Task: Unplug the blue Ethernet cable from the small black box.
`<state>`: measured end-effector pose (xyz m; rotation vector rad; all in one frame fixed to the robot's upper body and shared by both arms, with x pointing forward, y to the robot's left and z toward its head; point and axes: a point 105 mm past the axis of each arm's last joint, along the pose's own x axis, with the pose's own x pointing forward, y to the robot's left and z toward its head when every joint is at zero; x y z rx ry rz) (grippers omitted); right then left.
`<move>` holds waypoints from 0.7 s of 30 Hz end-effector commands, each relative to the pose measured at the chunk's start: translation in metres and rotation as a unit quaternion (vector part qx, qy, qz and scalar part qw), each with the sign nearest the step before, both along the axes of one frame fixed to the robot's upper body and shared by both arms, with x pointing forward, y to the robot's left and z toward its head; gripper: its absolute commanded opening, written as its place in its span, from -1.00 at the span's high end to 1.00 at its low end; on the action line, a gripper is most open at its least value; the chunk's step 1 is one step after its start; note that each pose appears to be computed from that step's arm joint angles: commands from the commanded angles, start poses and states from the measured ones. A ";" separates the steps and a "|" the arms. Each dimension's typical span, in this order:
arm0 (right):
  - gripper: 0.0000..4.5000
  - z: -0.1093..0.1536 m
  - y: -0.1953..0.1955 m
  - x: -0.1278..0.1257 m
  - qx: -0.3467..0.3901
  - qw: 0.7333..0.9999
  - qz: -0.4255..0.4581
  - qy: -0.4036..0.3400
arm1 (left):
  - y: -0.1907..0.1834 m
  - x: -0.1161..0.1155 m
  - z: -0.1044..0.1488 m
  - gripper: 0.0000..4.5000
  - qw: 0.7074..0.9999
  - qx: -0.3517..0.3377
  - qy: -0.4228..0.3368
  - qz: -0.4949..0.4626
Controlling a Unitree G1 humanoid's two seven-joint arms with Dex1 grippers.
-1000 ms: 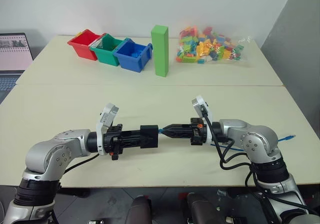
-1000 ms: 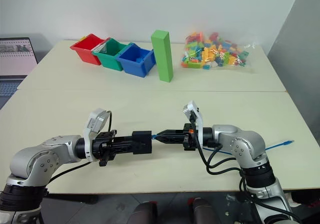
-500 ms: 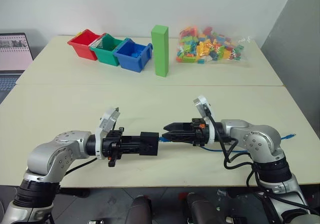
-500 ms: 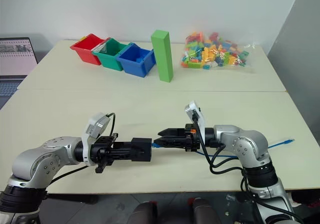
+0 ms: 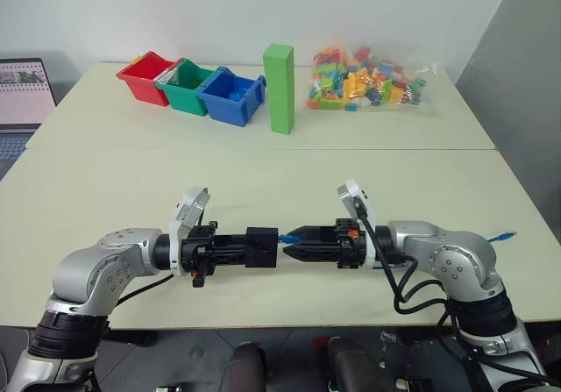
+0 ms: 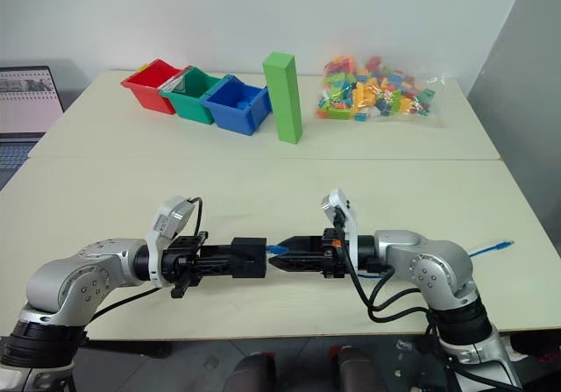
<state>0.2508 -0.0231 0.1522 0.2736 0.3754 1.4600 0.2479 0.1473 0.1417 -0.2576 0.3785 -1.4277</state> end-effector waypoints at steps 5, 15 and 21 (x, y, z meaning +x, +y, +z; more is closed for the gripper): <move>0.03 0.008 0.006 0.005 0.016 1.000 -0.005 -0.012 | -0.002 -0.002 0.010 0.65 1.000 -0.006 -0.023 -0.010; 0.35 0.007 0.006 0.008 0.013 1.000 0.000 -0.009 | -0.003 -0.002 0.010 0.65 1.000 -0.005 -0.026 -0.012; 0.96 0.008 0.004 0.007 0.011 1.000 0.010 -0.011 | -0.004 -0.003 0.010 0.65 1.000 -0.007 -0.026 -0.014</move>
